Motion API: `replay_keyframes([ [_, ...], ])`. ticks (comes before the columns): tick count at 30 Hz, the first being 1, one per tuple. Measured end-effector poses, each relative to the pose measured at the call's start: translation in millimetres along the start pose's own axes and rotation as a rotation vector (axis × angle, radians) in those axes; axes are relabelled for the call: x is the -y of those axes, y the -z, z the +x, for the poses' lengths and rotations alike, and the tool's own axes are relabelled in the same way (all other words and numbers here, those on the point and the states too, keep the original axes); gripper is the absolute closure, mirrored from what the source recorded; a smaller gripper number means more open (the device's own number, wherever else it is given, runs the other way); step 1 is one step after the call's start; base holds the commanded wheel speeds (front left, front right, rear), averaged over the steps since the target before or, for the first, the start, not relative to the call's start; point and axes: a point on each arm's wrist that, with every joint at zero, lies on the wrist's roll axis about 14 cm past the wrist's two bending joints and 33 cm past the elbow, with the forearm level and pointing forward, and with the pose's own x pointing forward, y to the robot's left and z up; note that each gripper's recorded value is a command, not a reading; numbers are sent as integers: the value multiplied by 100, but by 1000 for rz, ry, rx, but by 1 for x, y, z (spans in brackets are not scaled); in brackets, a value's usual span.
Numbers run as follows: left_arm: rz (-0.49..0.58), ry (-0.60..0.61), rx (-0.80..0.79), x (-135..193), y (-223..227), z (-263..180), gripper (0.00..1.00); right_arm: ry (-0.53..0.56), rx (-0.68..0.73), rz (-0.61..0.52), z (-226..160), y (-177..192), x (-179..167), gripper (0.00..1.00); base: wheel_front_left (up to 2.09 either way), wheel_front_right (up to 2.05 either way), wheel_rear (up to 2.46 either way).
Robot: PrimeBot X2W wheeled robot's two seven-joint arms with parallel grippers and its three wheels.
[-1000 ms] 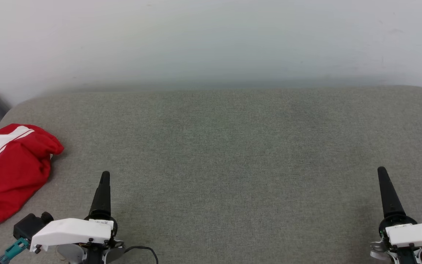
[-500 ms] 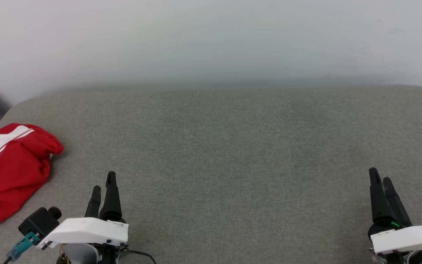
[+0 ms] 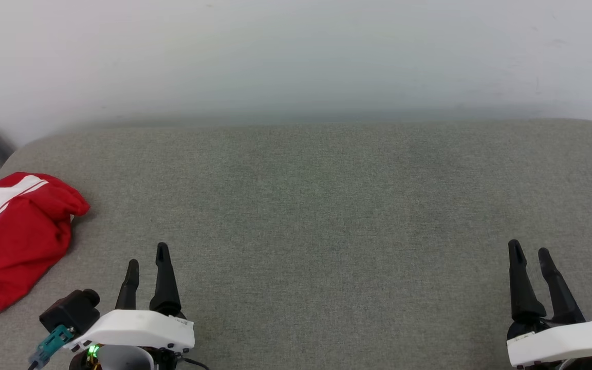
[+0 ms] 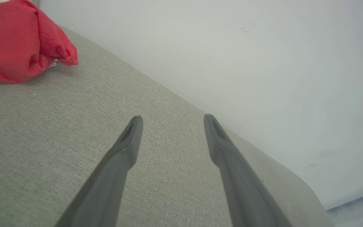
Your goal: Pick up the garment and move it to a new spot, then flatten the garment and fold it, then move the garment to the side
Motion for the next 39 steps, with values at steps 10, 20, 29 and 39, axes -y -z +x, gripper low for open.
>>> replay_keyframes([
  [10, 131, 24, 36, 8, -3, -3, 0, -22, 8, -125, -4, 0, -4, 0, 0, 0, 0],
  [20, 237, 48, 63, 14, -3, -8, 0, -53, 9, -236, -8, 2, -11, 0, 0, 0, 0],
  [29, 312, 77, 92, 19, -5, -12, 0, -74, 18, -324, -11, 2, -15, 0, 0, 0, 0],
  [39, 382, 104, 112, 22, -5, -15, 0, -97, 21, -414, -13, 4, -19, 0, 0, 0, 0],
])
